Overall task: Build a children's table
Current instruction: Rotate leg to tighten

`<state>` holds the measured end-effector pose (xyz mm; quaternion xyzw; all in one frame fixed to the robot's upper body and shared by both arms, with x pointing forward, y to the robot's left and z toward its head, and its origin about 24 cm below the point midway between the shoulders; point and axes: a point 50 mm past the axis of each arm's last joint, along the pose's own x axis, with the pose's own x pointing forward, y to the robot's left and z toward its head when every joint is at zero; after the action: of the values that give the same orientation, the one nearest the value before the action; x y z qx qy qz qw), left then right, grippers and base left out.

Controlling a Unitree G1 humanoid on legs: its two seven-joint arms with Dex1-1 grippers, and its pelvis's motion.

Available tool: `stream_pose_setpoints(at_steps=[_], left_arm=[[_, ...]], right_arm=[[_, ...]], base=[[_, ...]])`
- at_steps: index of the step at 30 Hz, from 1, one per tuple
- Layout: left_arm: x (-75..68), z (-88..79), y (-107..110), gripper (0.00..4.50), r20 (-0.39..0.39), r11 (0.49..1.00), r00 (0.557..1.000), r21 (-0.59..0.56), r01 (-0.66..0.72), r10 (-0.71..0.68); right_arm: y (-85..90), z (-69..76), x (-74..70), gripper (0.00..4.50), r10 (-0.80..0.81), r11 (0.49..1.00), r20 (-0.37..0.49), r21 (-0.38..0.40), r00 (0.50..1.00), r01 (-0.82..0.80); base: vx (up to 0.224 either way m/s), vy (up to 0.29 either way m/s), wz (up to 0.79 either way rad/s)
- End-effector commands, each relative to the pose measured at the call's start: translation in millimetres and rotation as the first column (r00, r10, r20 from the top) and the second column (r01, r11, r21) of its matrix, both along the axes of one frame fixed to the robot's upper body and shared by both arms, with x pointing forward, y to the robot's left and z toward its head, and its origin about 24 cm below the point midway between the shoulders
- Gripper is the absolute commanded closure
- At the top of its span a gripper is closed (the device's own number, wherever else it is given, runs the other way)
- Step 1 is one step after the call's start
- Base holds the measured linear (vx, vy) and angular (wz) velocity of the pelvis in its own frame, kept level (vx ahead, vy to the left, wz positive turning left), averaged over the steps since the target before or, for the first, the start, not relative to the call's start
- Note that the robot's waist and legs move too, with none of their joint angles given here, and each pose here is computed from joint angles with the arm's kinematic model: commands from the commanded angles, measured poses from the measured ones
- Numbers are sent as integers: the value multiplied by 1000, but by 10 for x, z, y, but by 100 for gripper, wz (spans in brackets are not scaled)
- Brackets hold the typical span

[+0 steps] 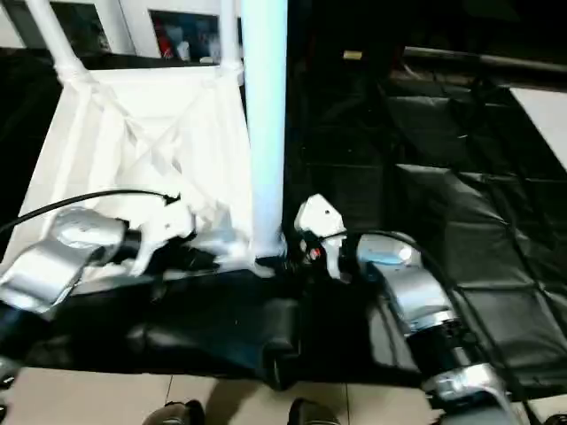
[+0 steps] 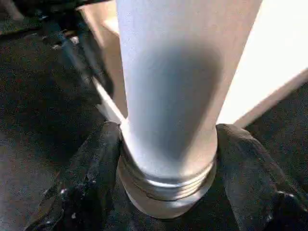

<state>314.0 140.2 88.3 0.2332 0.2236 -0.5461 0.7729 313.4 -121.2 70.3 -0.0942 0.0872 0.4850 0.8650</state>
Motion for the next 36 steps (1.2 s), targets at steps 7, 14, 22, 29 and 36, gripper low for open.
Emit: stream_pose_setpoints(at_steps=[7, 14, 22, 29, 36], left_arm=[[121, -362, -417, 450, -82, 981, 978, 39, -187, 190], [241, -371, -552, 450, -57, 965, 963, 41, -259, 261], [188, -348, -441, 450, -35, 984, 986, 72, -161, 164], [29, -331, -238, 450, -65, 997, 997, 75, -32, 36], [-235, -243, -46, 450, -130, 969, 966, 74, 236, -226]], right_arm=[[240, -294, 161, 181, -527, 843, -152, 37, 836, 537], [442, -325, 237, 181, -627, 776, -114, 4, 771, 631], [526, -83, 176, 90, -450, 880, -42, 150, 892, 451], [189, 138, 74, 44, -228, 966, 24, 133, 973, 223], [-152, 189, -186, 44, 99, 995, 21, -35, 995, -98]], base=[[-14, -1, -1], [0, 0, 0], [0, 0, 0], [0, 0, 0], [0, 0, 0]])
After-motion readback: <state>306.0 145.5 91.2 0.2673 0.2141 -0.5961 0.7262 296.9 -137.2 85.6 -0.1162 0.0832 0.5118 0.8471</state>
